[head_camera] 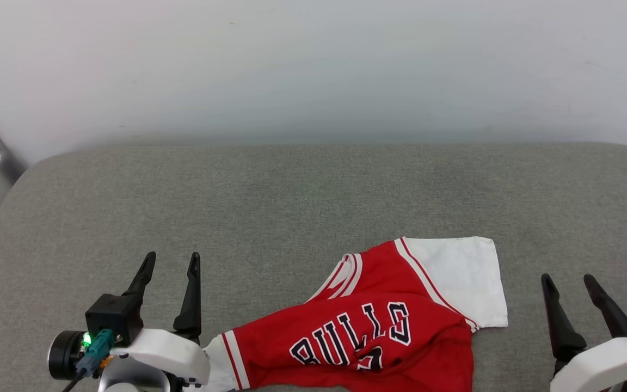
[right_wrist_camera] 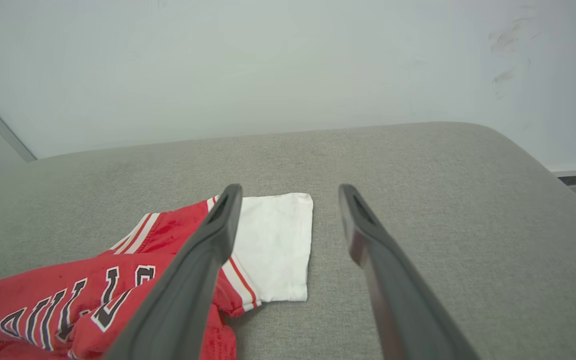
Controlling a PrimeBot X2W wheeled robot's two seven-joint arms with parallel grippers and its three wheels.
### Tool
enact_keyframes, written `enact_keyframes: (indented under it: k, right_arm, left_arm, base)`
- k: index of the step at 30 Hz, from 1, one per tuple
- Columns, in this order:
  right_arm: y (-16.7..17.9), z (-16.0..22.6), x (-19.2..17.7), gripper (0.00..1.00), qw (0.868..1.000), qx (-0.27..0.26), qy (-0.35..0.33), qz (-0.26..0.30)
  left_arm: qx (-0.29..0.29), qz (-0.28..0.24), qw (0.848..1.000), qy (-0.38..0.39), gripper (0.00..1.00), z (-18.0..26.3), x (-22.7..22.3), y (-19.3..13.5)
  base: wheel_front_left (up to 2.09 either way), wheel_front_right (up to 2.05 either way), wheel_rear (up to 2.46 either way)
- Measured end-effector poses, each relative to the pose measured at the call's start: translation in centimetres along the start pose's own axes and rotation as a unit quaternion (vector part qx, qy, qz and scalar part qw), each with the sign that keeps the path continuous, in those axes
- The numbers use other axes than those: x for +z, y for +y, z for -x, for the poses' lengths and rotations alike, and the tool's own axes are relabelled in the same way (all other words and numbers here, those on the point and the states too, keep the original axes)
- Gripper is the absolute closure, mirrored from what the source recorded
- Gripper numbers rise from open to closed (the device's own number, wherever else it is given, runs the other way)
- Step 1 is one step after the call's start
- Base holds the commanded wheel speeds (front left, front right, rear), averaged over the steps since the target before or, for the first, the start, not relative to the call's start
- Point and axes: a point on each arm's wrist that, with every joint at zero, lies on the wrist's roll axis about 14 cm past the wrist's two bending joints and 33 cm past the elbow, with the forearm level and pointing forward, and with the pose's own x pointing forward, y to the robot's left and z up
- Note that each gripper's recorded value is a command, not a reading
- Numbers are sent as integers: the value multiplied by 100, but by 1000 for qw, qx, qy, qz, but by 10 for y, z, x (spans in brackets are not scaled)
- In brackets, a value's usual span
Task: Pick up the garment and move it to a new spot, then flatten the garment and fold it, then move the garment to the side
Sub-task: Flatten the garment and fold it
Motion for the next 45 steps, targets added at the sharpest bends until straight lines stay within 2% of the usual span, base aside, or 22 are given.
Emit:
enact_keyframes:
  k: [4, 8, 15, 18, 23, 27, 33, 36, 38, 39, 45]
  right_arm:
    - [-9, 0, -14, 0, 999, -12, 32, -8]
    - [-27, 0, -51, 0, 992, -38, 112, -32]
    - [-47, -42, -78, 0, 973, -41, 218, -61]
    - [-44, -69, -85, 0, 961, -26, 268, -59]
    - [-30, -102, -109, 0, 932, 3, 360, -50]
    - [-17, -125, -122, 0, 917, 25, 396, -37]
    - [-6, -134, -156, 0, 886, 41, 461, -27]
    - [-3, -134, -164, 0, 877, 47, 477, -31]
    - [-3, -134, -165, 71, 874, 49, 482, -37]
    - [-2, -134, -165, 100, 873, 50, 483, -39]
    - [1, -132, -162, 100, 874, 59, 480, -45]
  left_arm:
    - [-1, -1, 1000, -19, 0, -1, 9, -5]
    - [2, 0, 1000, -29, 0, 0, 13, -5]
    - [10, 8, 999, -42, 0, -12, 18, -3]
    - [18, 11, 999, -38, 0, -18, 13, 1]
    - [32, 15, 999, -30, 0, -29, 4, 9]
    - [44, 13, 999, -23, 0, -35, -5, 17]
    - [56, 9, 998, -4, 0, -40, -22, 28]
    - [61, 6, 998, 3, 0, -40, -27, 32]
    - [62, 6, 998, 5, 0, -40, -29, 33]
    - [61, 5, 998, 5, 0, -40, -30, 33]
    - [60, 3, 998, 9, 0, -39, -33, 35]
  base:
    - [0, 0, 0]
    - [0, 0, 0]
    - [0, 0, 0]
    - [0, 0, 0]
    - [0, 0, 0]
    - [0, 0, 0]
    - [0, 0, 0]
    - [0, 0, 0]
    - [0, 0, 0]
    - [0, 0, 0]
    - [0, 0, 0]
